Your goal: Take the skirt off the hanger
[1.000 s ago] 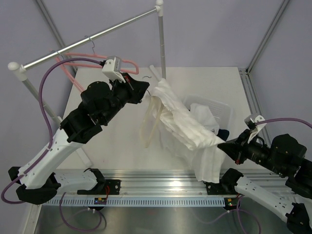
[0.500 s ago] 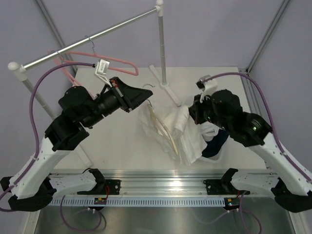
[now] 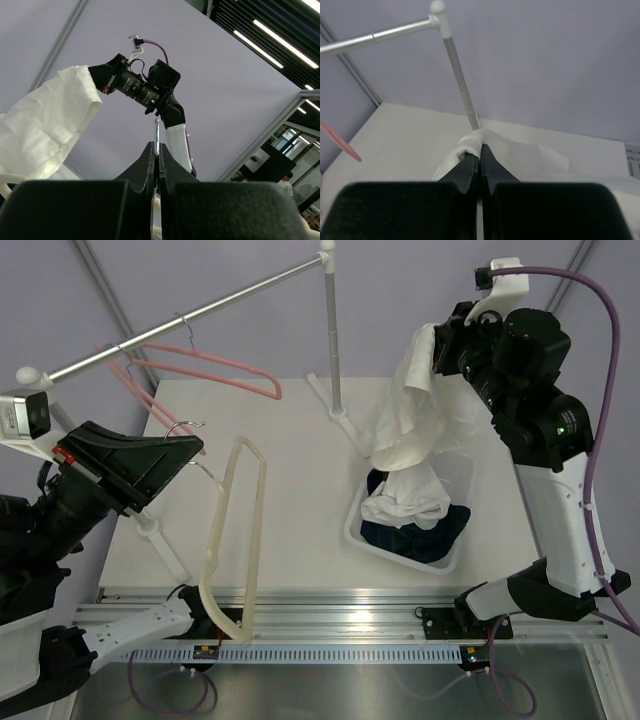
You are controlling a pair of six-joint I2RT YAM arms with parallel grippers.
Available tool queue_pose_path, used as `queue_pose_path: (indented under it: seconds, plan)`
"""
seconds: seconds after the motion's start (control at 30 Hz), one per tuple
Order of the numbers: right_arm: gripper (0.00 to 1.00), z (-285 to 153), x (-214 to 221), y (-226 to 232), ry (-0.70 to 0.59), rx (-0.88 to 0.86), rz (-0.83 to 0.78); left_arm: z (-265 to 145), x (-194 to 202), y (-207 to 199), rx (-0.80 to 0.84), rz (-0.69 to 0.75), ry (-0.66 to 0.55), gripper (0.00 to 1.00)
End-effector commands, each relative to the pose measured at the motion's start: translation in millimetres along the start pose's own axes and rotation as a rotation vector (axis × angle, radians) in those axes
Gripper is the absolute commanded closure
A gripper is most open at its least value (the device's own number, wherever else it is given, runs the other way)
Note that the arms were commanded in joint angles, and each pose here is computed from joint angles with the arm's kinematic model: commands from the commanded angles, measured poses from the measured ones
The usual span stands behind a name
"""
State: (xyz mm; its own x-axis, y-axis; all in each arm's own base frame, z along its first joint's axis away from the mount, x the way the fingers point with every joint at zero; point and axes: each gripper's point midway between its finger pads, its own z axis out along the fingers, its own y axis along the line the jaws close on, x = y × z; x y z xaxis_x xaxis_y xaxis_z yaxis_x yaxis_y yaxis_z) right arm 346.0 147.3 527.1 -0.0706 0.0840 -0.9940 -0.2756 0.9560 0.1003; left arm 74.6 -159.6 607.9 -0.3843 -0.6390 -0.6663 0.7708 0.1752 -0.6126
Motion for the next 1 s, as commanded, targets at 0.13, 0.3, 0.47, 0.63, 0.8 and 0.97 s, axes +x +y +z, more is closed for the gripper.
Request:
queue_pose_path:
  seconds: [0.13, 0.3, 0.47, 0.63, 0.8, 0.97]
  plan:
    - [1.00, -39, -100, 0, -0.269, -0.030, -0.046, 4, 15, 26, -0.075, 0.024, 0.022, 1.00]
    - [1.00, -50, -113, -11, -0.307, 0.013, -0.113, 12, 29, 43, -0.111, 0.029, 0.056, 1.00]
    - [1.00, -66, -118, -21, -0.328, 0.032, -0.122, 19, 43, 56, -0.132, 0.026, 0.091, 1.00]
    - [1.00, -79, -118, -24, -0.323, 0.039, -0.123, 23, 51, 60, -0.125, 0.012, 0.107, 1.00]
    - [1.00, -98, -119, -33, -0.354, 0.074, -0.109, 24, 56, 65, -0.129, 0.002, 0.115, 1.00]
    - [1.00, -119, -127, -41, -0.372, 0.104, -0.108, 24, 56, 65, -0.133, -0.001, 0.116, 1.00]
